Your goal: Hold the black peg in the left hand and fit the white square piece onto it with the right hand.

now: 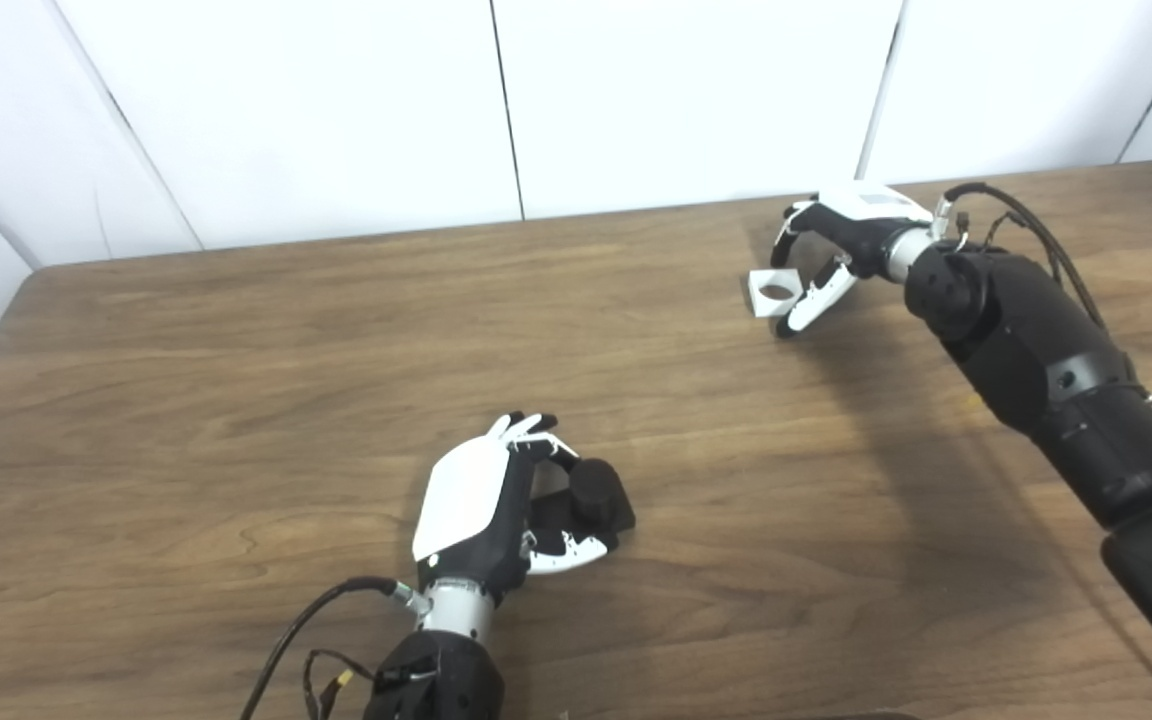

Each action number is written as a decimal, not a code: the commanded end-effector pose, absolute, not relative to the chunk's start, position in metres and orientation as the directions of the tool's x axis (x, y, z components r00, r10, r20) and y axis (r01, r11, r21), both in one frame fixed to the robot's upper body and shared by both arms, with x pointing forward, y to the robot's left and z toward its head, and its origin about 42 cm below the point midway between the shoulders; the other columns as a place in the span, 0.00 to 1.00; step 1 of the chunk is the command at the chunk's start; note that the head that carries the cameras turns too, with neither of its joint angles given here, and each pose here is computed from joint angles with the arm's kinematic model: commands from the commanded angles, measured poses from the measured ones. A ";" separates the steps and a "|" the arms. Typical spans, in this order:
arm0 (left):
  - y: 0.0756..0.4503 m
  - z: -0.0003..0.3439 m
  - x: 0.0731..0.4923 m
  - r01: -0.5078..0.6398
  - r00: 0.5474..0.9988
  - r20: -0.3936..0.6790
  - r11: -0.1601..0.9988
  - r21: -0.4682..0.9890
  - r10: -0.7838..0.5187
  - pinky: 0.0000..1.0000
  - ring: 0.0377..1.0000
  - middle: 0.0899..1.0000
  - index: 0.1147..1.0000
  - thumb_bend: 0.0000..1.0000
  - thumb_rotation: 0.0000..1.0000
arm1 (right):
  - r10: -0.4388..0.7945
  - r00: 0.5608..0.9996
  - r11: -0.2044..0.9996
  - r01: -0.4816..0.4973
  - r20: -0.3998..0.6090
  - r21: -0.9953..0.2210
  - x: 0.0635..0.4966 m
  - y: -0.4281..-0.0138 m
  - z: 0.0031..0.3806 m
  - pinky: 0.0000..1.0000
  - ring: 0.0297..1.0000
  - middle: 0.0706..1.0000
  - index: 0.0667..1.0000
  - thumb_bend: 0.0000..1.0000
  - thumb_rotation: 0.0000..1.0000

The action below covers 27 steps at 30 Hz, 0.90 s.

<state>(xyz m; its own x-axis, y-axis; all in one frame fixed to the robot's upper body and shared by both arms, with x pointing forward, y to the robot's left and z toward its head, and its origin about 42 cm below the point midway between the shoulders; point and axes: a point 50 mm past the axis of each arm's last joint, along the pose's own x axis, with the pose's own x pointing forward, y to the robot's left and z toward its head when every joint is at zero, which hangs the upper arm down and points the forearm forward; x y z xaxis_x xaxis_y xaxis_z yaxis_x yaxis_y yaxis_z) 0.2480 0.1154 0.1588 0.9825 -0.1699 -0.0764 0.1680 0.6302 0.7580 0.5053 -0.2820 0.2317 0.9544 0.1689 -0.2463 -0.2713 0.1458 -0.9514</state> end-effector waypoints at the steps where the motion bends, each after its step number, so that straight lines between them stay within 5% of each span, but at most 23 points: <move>1: 0.113 0.157 0.247 0.193 0.978 -0.102 0.625 0.756 -0.180 0.89 0.96 0.87 0.42 0.52 0.07 | 0.191 0.969 0.146 -0.184 -0.155 -0.972 0.516 -0.278 0.264 1.00 1.00 0.92 0.60 0.87 0.25; 5: 0.113 0.157 0.247 0.192 0.978 -0.099 0.622 0.759 -0.182 0.90 0.96 0.87 0.42 0.52 0.07 | 0.201 0.968 0.142 -0.179 -0.149 -0.974 0.515 -0.276 0.263 1.00 0.99 0.90 0.56 0.84 0.21; 6: 0.113 0.157 0.247 0.191 0.978 -0.097 0.620 0.761 -0.183 0.89 0.95 0.87 0.42 0.52 0.07 | 0.202 0.968 0.141 -0.178 -0.148 -0.974 0.515 -0.276 0.263 1.00 0.99 0.90 0.50 0.66 0.17; 8: 0.113 0.157 0.247 0.191 0.978 -0.097 0.619 0.762 -0.182 0.89 0.95 0.87 0.42 0.52 0.07 | 0.206 0.968 0.141 -0.178 -0.147 -0.974 0.515 -0.276 0.263 1.00 0.98 0.90 0.46 0.54 0.14; 27: 0.112 0.159 0.248 0.189 0.979 -0.096 0.629 0.755 -0.179 0.88 0.96 0.87 0.42 0.52 0.07 | 0.208 0.965 0.119 -0.188 -0.161 -0.975 0.513 -0.277 0.261 1.00 0.98 0.89 0.45 0.52 0.14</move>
<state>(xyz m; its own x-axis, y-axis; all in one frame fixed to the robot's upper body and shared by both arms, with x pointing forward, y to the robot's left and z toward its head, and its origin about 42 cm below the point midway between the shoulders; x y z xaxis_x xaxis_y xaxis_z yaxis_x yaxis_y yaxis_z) 0.2480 0.1144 0.1595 0.9835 -0.1622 -0.0797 0.1650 0.6263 0.7619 0.5051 -0.2748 0.2328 0.9507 0.2086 -0.2295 -0.2613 0.1403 -0.9550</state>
